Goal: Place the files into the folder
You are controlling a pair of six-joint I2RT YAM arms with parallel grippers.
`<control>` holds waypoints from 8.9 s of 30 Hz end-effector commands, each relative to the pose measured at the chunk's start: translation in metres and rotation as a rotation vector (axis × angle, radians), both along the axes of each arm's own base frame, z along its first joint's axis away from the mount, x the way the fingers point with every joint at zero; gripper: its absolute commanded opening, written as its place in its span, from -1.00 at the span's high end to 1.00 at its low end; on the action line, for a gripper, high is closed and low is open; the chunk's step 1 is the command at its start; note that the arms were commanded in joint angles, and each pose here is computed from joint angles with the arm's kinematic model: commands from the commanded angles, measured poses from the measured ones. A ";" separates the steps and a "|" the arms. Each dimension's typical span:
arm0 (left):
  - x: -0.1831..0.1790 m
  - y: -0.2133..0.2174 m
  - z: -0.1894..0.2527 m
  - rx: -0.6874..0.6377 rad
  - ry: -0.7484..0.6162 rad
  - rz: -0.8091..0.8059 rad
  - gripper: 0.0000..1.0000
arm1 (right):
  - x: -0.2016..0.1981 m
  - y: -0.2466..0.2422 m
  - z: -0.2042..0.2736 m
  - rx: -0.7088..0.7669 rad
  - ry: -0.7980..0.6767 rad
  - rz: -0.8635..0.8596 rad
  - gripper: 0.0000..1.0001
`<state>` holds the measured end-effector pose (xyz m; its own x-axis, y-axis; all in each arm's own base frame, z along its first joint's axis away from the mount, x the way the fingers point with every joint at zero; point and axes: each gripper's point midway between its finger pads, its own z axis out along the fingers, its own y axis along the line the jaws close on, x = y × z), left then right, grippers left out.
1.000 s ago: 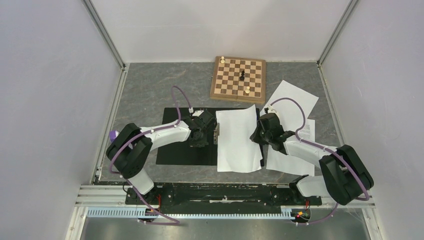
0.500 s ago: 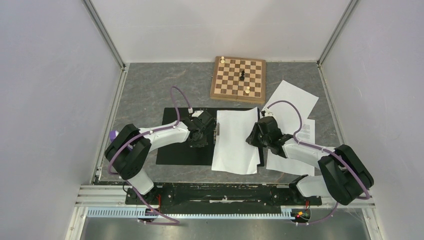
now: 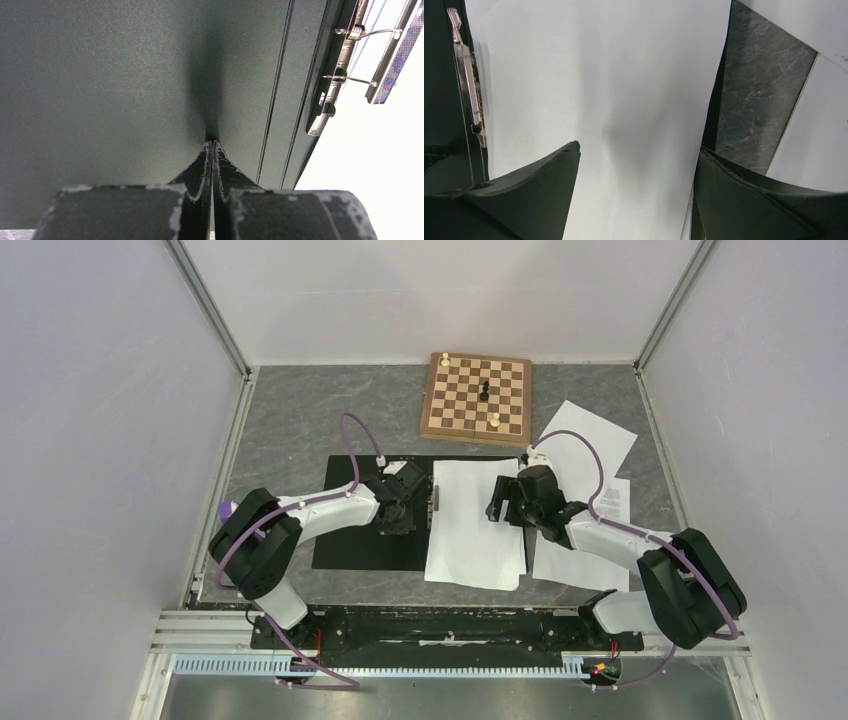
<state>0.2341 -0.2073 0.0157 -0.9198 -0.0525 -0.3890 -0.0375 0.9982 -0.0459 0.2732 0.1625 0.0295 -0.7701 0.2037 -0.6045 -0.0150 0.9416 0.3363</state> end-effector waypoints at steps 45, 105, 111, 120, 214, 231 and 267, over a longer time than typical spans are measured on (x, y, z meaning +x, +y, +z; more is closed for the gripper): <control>0.001 0.008 -0.002 0.028 0.030 -0.059 0.95 | 0.050 -0.025 0.017 -0.122 -0.061 -0.003 -0.96; 0.005 0.013 0.004 0.022 0.030 -0.041 0.95 | 0.123 0.018 0.004 -0.334 -0.064 0.058 -0.97; 0.016 -0.005 0.031 -0.047 -0.007 -0.047 0.95 | 0.122 0.034 0.014 -0.281 -0.100 0.157 -0.97; 0.080 -0.044 0.094 -0.162 -0.145 -0.018 0.67 | 0.130 0.010 0.038 -0.319 -0.113 0.073 -0.97; 0.180 -0.022 0.101 -0.483 -0.212 0.177 0.69 | -0.122 0.042 -0.021 -0.358 -0.132 0.129 -0.84; 0.176 -0.020 0.103 -0.483 -0.201 0.174 0.69 | -0.126 0.047 -0.021 -0.348 -0.093 0.178 -0.96; 0.153 -0.253 0.119 -0.665 -0.220 -0.411 -0.02 | 0.120 -0.229 0.074 0.056 -0.218 -0.676 -0.96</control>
